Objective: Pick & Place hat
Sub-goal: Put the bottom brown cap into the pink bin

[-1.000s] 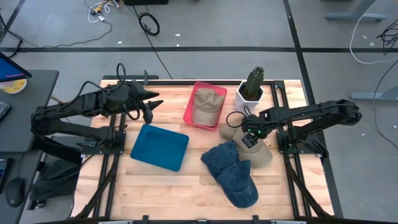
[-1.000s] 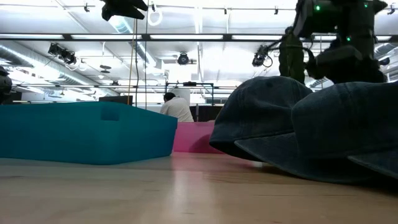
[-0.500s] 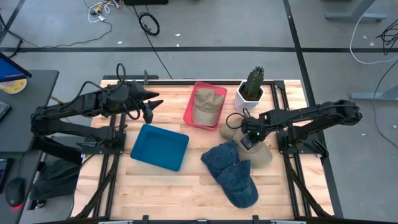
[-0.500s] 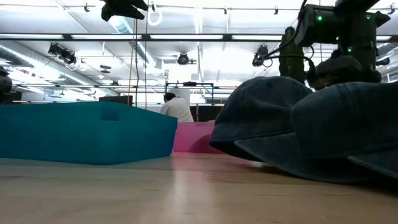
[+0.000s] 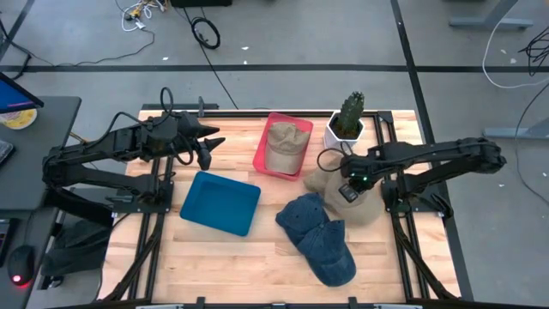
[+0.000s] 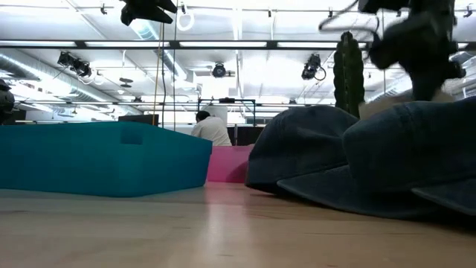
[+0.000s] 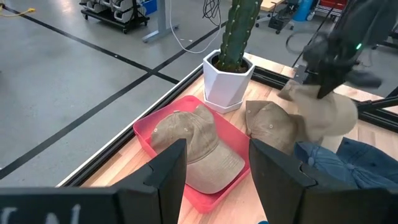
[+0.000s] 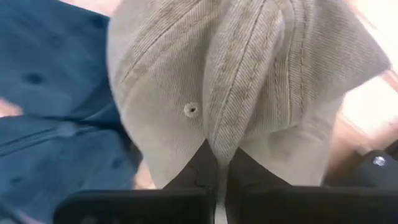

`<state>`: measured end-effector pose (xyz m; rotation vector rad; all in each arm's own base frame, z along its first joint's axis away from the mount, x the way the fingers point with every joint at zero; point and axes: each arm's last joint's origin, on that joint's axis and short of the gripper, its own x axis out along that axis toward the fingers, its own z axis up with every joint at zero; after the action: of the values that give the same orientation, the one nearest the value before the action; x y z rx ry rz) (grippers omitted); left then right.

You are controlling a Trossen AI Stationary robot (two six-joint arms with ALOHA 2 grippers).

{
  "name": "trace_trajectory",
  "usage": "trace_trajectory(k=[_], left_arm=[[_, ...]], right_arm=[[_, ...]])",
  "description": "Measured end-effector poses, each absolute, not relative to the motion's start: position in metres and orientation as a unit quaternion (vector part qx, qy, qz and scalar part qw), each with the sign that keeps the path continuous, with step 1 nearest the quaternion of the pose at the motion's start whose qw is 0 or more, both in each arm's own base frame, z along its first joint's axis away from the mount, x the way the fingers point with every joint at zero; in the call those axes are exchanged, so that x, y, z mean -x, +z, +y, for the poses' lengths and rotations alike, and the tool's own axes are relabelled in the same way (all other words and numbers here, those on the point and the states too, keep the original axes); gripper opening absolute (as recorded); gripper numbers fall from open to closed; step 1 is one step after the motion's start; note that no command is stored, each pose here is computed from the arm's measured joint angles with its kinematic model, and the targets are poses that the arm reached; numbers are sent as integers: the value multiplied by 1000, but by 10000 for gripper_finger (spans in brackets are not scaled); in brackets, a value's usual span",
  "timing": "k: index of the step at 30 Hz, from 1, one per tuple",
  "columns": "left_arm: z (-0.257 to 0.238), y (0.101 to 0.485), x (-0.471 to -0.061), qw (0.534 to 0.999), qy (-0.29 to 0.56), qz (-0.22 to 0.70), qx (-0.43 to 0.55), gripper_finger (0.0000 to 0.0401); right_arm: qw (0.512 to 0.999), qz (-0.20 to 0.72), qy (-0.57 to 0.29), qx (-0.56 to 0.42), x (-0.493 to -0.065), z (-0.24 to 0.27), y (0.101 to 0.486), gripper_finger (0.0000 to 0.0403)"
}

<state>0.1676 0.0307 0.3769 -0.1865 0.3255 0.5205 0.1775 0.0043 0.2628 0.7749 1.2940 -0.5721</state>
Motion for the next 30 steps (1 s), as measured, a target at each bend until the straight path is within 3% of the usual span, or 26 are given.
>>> trace_trajectory(k=[9, 16, 25, 30], left_arm=[[31, 377, -167, 946, 270, 158, 88, 177], [31, 377, -167, 946, 270, 158, 88, 177], [32, 377, -167, 945, 273, 157, 88, 177], [32, 377, -167, 945, 273, 157, 89, 177]], right_arm=[[743, 510, -221, -373, -163, 5, 333, 2], [757, 481, -212, -387, -157, 5, 348, 1], [817, 328, -163, -446, -213, 8, 359, 0], [818, 285, -180, -466, -244, 7, 352, 0]])
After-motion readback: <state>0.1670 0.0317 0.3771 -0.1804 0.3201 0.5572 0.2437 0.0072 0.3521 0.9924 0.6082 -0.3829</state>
